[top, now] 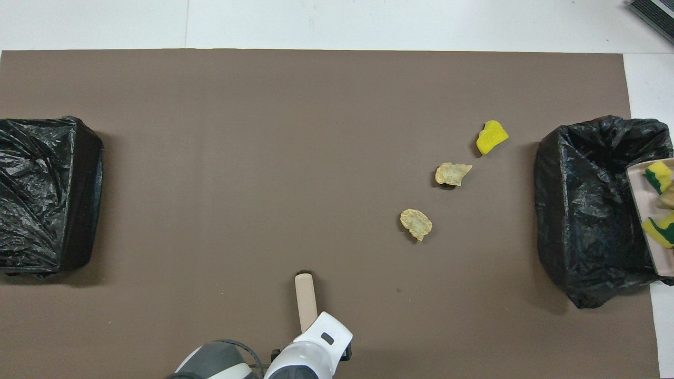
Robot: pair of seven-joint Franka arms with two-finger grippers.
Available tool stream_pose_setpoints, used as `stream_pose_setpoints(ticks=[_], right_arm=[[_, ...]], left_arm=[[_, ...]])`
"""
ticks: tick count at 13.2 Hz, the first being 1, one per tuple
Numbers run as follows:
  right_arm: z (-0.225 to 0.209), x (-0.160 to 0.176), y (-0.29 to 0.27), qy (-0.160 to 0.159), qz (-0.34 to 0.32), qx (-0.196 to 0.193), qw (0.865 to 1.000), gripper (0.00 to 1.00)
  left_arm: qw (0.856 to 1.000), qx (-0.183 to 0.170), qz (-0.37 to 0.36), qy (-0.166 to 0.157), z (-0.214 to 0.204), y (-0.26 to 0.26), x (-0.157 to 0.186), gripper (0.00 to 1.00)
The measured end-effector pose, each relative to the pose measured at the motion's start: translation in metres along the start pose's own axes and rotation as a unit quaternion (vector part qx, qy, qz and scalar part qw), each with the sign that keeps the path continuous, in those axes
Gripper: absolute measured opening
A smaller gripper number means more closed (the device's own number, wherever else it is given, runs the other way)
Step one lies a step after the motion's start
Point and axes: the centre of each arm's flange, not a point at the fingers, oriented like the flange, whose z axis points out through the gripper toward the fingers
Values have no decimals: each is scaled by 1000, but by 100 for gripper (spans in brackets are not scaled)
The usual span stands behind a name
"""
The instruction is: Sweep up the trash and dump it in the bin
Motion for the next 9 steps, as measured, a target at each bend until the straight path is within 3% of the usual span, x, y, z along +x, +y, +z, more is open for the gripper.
stream_pose_setpoints(ticks=[5,9], right_arm=[[2,23,-22,-92,58,37,993,32],[-41,20,-36,-160,59,19,985,32]], left_arm=[[999,0,4,34,-62,-27,100,100],[998,-4,30,53,-141,-81,177,100]])
